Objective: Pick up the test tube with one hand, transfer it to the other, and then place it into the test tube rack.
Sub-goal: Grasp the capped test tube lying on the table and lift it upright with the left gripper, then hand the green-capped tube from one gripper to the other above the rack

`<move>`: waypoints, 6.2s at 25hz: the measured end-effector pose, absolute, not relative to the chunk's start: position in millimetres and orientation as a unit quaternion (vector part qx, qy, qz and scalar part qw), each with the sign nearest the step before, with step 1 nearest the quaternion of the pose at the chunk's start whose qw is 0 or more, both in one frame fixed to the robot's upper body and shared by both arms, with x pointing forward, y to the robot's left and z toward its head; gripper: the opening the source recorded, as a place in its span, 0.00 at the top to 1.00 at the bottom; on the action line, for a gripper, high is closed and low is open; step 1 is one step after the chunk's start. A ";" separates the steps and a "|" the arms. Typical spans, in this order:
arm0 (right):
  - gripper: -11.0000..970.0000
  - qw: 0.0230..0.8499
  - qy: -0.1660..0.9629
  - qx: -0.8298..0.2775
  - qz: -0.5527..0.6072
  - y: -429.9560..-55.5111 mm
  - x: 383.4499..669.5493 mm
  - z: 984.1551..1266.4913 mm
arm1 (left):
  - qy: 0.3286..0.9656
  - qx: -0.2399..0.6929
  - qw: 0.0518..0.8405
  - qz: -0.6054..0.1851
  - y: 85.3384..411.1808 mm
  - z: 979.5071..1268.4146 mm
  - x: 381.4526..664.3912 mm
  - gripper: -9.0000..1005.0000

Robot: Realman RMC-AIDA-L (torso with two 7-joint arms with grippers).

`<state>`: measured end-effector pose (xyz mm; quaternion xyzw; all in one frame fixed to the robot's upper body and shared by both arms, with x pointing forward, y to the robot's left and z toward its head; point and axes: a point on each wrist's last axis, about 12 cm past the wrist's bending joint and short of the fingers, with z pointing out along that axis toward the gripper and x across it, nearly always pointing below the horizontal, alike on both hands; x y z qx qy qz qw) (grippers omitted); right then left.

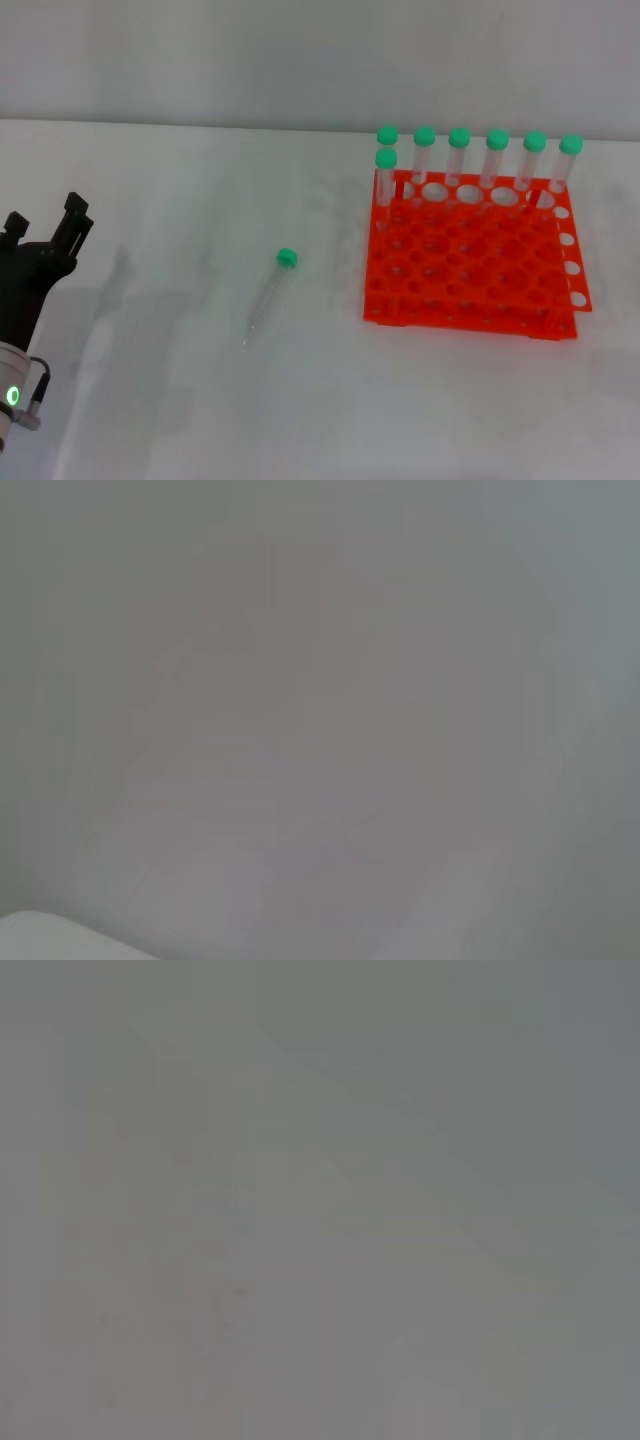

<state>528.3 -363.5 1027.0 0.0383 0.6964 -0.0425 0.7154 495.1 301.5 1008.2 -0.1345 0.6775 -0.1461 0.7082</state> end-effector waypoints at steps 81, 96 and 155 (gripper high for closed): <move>0.13 0.737 0.674 0.020 -0.043 -363.0 544.4 1042.9 | 0.964 0.251 0.051 -0.073 156.1 1140.0 653.9 0.11; 0.13 0.739 0.672 0.017 -0.039 -359.4 545.9 1043.5 | 0.965 0.248 0.060 -0.067 153.7 1124.0 650.7 0.54; 0.13 0.642 0.654 -0.193 0.350 -383.9 540.7 1129.2 | 0.589 0.371 0.605 -0.386 117.8 1061.1 542.2 0.80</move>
